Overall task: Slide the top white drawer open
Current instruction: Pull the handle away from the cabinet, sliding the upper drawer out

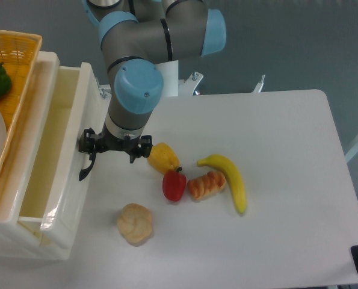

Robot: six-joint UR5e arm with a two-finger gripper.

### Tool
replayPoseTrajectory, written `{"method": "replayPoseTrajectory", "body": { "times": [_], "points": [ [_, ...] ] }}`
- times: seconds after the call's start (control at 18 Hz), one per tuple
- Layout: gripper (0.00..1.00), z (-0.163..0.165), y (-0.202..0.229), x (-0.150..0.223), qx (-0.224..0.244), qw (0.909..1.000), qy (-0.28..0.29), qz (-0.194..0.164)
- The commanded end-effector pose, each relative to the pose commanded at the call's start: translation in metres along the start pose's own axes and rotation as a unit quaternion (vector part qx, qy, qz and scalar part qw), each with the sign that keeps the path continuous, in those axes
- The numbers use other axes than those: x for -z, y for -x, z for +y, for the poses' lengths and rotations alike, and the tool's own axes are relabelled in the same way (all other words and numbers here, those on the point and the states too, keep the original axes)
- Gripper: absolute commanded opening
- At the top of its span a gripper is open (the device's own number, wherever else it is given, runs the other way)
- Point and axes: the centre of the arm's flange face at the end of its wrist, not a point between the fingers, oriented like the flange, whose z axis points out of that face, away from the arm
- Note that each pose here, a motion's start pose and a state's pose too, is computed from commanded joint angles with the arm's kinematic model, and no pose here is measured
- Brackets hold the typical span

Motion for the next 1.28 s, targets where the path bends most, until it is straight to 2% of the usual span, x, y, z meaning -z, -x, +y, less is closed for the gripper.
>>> {"method": "replayPoseTrajectory", "body": {
  "times": [0.22, 0.72, 1.28],
  "points": [
    [1.00, -0.001, 0.012, 0.004, 0.009, 0.9999, -0.005, -0.001],
    [1.00, -0.002, 0.038, 0.011, -0.011, 0.9999, -0.009, 0.001],
    [1.00, -0.002, 0.064, 0.015, -0.011, 0.9999, -0.012, 0.001]
  ]
}}
